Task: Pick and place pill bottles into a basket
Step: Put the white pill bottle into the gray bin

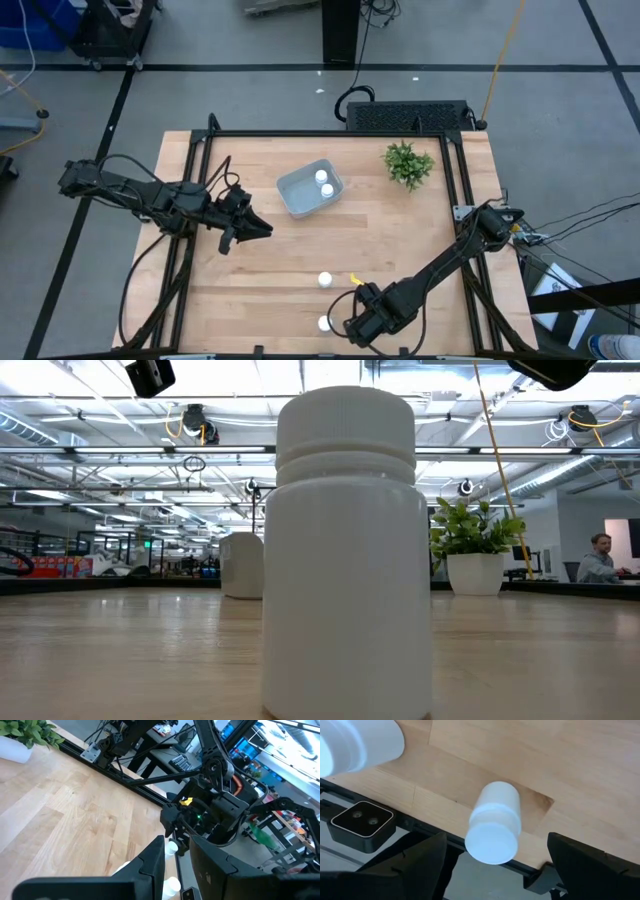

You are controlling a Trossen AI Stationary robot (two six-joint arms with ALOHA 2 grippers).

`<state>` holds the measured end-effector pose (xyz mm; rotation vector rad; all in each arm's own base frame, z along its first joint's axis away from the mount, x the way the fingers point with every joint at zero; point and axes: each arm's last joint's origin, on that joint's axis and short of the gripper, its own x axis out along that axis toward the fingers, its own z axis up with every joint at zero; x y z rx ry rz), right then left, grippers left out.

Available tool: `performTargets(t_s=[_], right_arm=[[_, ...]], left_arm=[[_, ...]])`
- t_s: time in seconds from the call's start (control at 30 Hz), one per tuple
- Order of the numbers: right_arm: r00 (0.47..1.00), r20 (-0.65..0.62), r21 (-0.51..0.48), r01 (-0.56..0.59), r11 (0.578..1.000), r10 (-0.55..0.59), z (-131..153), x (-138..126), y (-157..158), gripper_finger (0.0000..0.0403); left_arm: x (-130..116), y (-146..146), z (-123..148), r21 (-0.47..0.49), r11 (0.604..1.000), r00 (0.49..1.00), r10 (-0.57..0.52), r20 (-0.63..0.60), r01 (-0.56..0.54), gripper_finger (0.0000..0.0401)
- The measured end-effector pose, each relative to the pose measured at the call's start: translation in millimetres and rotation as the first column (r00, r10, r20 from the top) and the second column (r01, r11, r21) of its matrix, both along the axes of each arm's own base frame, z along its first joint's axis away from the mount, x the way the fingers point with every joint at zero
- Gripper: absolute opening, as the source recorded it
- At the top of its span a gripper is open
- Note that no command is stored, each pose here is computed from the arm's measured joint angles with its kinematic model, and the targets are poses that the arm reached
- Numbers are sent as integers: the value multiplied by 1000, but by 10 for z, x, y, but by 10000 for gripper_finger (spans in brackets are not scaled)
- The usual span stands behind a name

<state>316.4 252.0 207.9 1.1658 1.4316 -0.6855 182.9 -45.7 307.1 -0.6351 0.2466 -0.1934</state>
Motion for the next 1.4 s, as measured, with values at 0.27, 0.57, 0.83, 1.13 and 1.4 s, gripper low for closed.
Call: performTargets(t_s=[0.27,0.57,0.83,1.13,1.4], right_arm=[[1000,3,0,-5,1000,5,1,2,1,338],[1000,2,-4,-12,1000,12,-1,-2,-2,336],[1000,18,0,-25,1000,25,2,5,8,290],[998,58,36,-25,999,23,-116,8,38,272],[998,62,54,-7,999,3,-166,-12,68,266]], left_arm=[[0,0,0,0,1000,1000,1,0,-1,97],[0,0,0,2,1000,1000,1,1,-1,97],[1,3,0,4,1000,1000,12,1,-12,97],[1,4,0,3,1000,1000,17,1,-17,97],[1,4,0,-5,1000,1000,18,-2,-18,97]])
